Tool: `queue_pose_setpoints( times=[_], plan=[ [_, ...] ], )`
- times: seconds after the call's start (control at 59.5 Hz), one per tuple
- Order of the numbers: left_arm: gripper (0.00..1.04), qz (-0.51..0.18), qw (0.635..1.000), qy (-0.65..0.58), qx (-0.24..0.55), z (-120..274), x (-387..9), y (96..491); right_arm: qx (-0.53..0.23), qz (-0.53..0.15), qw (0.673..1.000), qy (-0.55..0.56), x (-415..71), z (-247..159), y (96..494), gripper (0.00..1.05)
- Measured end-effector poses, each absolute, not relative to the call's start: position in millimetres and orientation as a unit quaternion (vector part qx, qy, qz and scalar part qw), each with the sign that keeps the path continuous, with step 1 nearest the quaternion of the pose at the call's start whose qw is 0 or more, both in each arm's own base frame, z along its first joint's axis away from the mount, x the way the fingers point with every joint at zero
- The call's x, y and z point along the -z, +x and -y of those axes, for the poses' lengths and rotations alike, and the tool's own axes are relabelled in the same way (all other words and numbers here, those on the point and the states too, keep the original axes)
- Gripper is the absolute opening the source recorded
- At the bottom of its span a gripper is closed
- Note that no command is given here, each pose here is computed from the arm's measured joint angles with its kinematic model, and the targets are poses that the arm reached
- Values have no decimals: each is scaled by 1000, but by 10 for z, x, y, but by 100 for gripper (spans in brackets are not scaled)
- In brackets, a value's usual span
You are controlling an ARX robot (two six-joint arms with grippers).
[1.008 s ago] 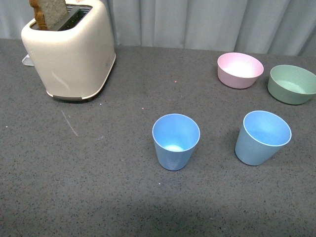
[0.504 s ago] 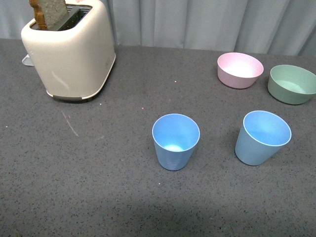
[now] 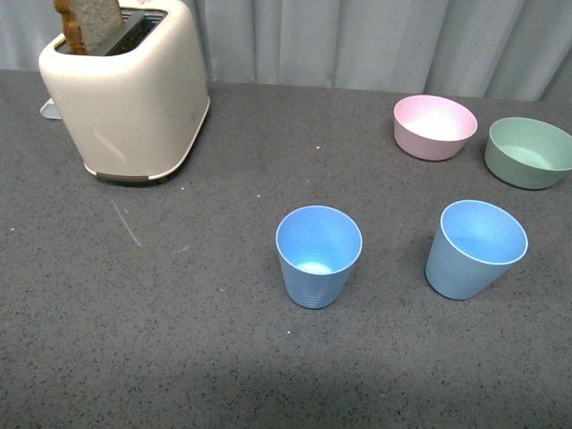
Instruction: Stack blue cups with both arms
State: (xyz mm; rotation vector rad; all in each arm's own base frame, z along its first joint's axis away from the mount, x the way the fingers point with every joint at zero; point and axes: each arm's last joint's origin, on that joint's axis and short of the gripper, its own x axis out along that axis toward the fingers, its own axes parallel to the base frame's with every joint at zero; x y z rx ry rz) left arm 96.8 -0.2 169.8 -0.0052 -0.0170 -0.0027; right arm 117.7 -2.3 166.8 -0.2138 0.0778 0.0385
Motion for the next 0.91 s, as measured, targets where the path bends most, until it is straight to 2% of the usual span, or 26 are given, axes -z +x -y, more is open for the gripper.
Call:
queue_pose_setpoints(
  times=[0.168,0.336,0.387,0.622,0.908],
  plan=[
    [98,8,1000,-3,1,2,-1698,968,-33,-99,990,-95,-1734,27,1558,95],
    [98,8,1000,-3,1,2,-1698,968,-49,-193,977,-70,-1648,-16,1993,95],
    [98,8,1000,-3,1,2,-1698,968,-49,-236,969,-53,-1607,-41,2184,95],
    [98,8,1000,-3,1,2,-1698,968,-42,-357,933,-20,-1316,-183,2731,95],
    [98,8,1000,-3,1,2,-1698,968,-19,-422,907,7,-1047,-320,3054,95]
  ],
)
